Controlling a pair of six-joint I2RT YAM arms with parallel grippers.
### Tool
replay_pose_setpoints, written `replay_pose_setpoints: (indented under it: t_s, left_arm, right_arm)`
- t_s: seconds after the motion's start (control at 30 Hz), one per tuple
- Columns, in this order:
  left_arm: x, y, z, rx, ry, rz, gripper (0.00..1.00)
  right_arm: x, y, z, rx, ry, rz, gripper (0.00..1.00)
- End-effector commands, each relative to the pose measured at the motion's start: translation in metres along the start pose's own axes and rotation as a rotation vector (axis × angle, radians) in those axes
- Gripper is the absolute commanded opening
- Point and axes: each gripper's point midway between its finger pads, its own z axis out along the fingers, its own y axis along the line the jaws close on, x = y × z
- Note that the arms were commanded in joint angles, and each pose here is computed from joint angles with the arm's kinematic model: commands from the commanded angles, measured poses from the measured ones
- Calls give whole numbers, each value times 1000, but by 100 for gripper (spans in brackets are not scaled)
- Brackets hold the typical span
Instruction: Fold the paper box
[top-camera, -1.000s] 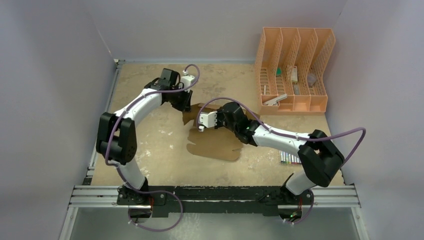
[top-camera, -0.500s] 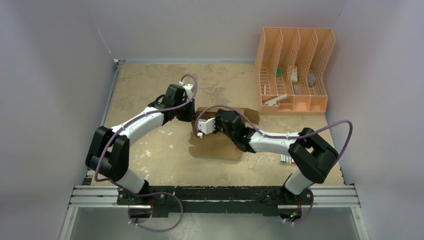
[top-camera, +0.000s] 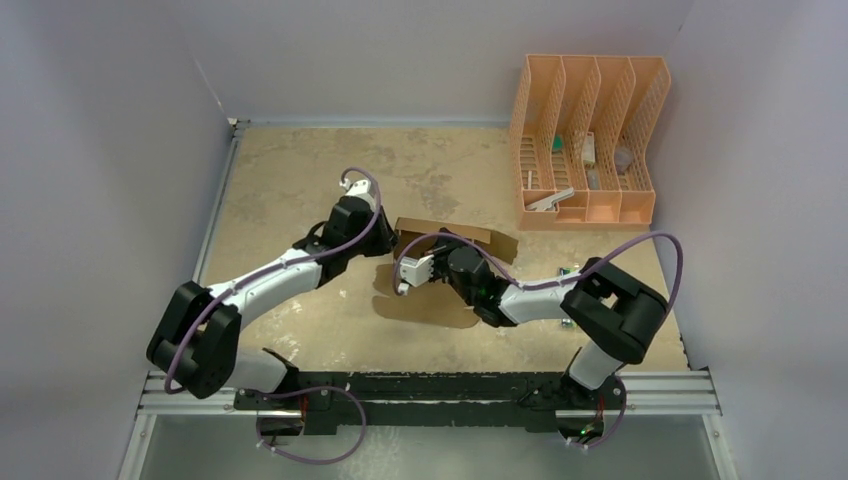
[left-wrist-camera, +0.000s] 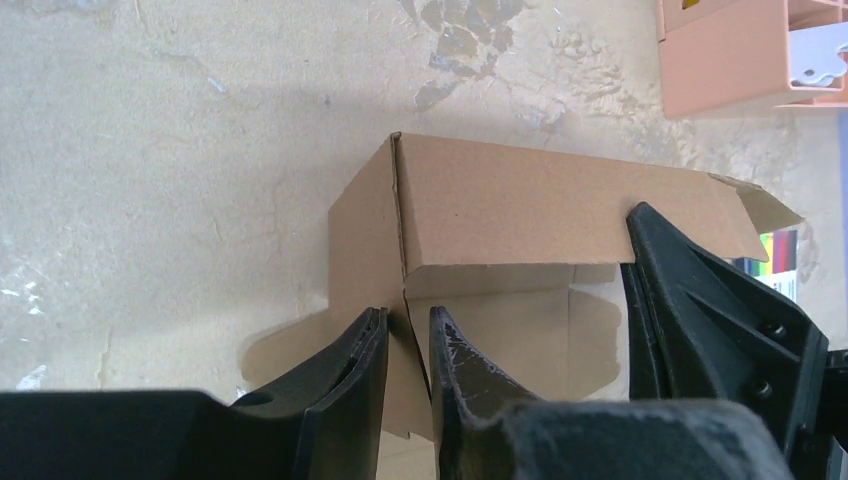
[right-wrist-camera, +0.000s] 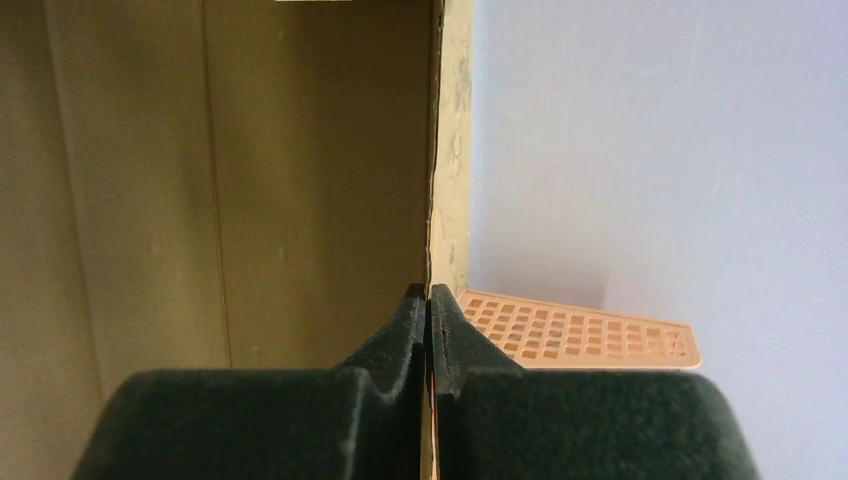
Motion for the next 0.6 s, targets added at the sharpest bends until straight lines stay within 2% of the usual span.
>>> replay_pose_setpoints:
  t_s: [0.0, 0.23, 0.57]
  left_arm:
    - [-18, -25, -8, 98, -157, -106, 22]
    - [-18, -28, -27, 160, -239, -134, 28]
    - [-7, -15, -41, 114, -202, -38, 33]
  right_arm:
    - [-4, -31, -7, 157, -8, 22, 0]
    - [-4, -31, -15, 254, -6, -56, 0]
    - [-12, -10, -15, 257, -9, -100, 0]
